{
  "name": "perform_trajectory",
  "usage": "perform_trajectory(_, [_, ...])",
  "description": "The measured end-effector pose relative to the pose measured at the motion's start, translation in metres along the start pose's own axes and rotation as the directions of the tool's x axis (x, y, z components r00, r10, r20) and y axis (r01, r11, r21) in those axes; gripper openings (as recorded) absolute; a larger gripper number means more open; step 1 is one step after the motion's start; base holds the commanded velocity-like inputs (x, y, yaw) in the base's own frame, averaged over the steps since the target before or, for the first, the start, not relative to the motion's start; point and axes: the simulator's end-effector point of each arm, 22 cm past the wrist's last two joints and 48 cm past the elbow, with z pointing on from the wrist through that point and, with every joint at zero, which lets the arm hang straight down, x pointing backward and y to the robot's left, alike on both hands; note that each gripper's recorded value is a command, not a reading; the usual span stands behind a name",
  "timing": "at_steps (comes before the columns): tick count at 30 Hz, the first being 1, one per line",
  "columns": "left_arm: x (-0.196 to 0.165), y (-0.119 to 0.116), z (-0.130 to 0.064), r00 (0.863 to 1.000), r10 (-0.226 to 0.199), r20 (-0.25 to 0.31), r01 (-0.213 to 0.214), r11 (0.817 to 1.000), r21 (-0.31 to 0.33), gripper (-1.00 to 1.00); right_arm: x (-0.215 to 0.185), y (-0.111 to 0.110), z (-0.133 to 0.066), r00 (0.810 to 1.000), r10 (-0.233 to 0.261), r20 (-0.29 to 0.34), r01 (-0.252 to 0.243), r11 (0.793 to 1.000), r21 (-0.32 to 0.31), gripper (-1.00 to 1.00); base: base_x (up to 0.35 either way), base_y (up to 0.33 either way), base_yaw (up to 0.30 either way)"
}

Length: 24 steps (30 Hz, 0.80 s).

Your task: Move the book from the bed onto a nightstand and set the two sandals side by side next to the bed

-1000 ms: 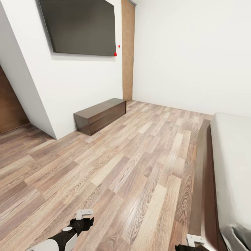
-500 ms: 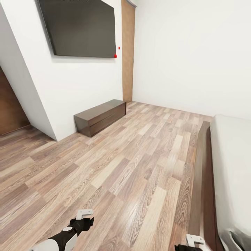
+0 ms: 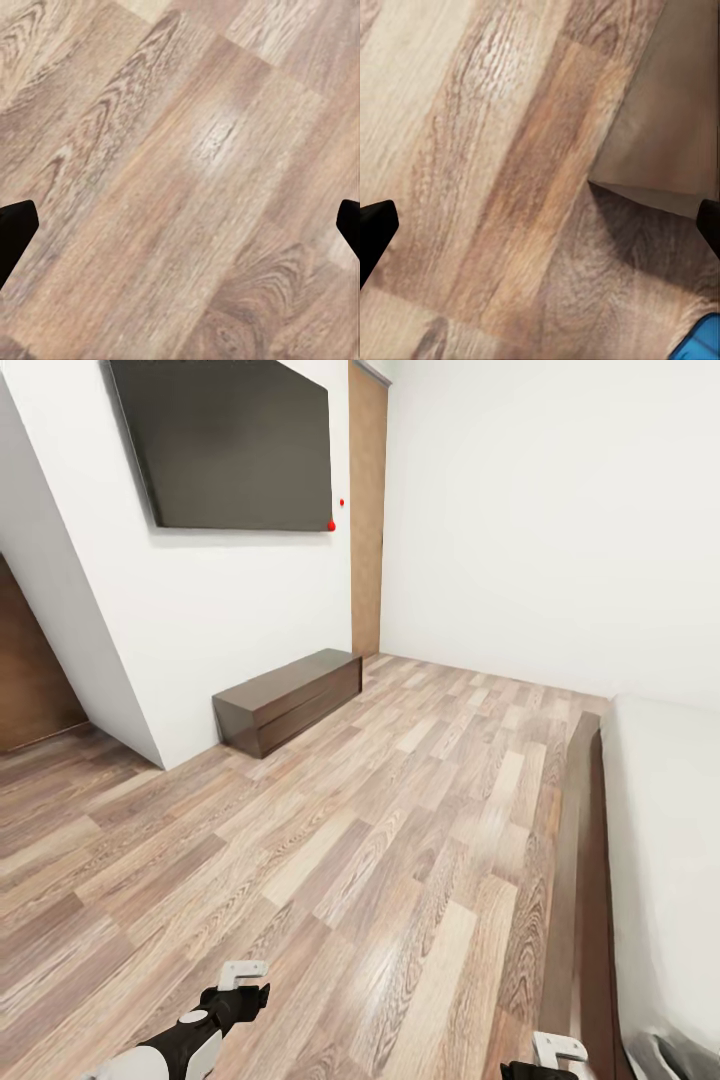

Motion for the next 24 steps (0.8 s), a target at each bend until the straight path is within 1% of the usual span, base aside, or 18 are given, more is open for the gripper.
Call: perform_trajectory(24, [-0.036, -0.004, -0.035, 1.000, -0.002, -0.002, 0.002, 1.000, 0.003, 1.00, -0.028, 0.000, -0.042, 1.000, -0.001, -0.001, 0.001, 1.000, -0.001, 1.00, 0.000, 0.000, 0.000])
